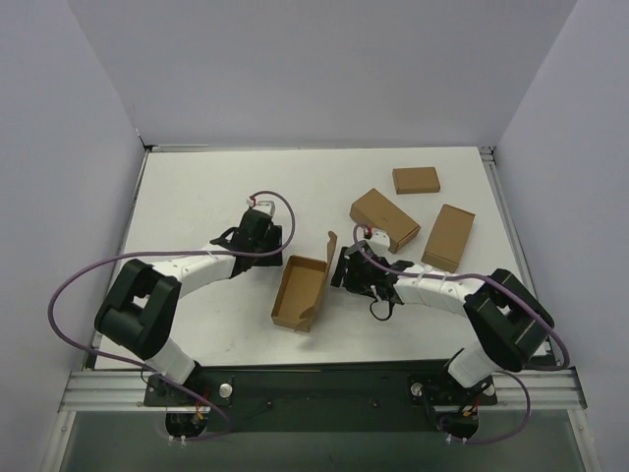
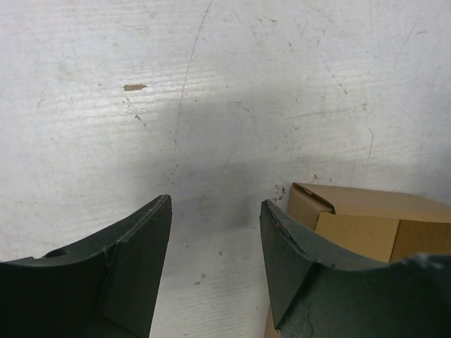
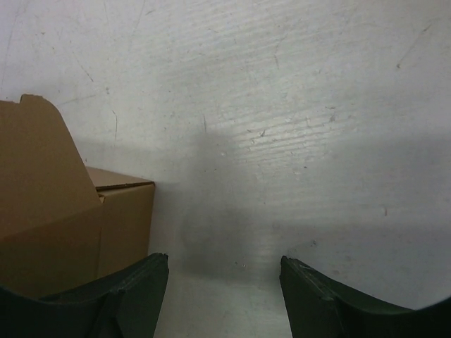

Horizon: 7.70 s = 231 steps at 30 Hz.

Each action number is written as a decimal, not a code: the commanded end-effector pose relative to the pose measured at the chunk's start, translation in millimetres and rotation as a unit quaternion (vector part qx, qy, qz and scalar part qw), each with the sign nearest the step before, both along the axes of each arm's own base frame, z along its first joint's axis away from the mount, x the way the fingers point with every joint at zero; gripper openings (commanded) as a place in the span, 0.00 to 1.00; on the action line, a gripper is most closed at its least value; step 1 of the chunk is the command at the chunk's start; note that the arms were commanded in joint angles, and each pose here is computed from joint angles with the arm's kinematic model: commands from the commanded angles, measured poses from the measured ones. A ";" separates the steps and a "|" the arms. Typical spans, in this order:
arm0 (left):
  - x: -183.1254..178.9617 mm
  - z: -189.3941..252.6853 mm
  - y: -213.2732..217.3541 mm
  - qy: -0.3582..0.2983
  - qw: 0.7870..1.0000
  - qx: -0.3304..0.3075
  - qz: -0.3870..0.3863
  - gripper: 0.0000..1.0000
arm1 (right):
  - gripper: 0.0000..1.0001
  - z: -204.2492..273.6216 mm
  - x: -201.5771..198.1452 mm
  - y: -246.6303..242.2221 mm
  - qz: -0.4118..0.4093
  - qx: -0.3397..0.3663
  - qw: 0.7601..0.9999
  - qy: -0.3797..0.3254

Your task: Fold the paper box

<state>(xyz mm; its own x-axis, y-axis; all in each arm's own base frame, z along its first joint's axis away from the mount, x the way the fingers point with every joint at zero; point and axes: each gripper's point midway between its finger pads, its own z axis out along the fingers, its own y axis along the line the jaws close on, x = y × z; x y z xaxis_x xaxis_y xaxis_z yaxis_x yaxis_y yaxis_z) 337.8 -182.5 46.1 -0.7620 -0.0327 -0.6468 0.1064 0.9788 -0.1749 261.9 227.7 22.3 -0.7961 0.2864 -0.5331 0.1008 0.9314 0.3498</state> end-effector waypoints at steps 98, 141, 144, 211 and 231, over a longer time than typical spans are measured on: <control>-36.1 171.5 -4.6 -0.138 0.969 -0.125 -0.160 0.74 | 0.69 190.2 2.9 19.3 0.066 -0.077 0.980 -0.170; -86.4 194.0 -32.8 -0.204 0.895 -0.169 -0.358 0.85 | 0.00 236.8 -39.1 39.7 0.585 0.045 0.792 -0.167; -82.9 191.8 -30.9 -0.205 0.900 -0.164 -0.349 0.85 | 0.00 237.1 -41.8 37.4 0.588 0.044 0.790 -0.169; -108.9 187.2 -62.6 -0.198 0.868 -0.189 -0.413 0.00 | 0.60 149.8 8.9 -50.2 0.343 0.021 0.921 -0.185; -48.5 154.7 -54.5 -0.161 0.951 -0.090 -0.250 0.00 | 0.00 147.9 30.5 -36.3 0.167 -0.096 0.958 -0.212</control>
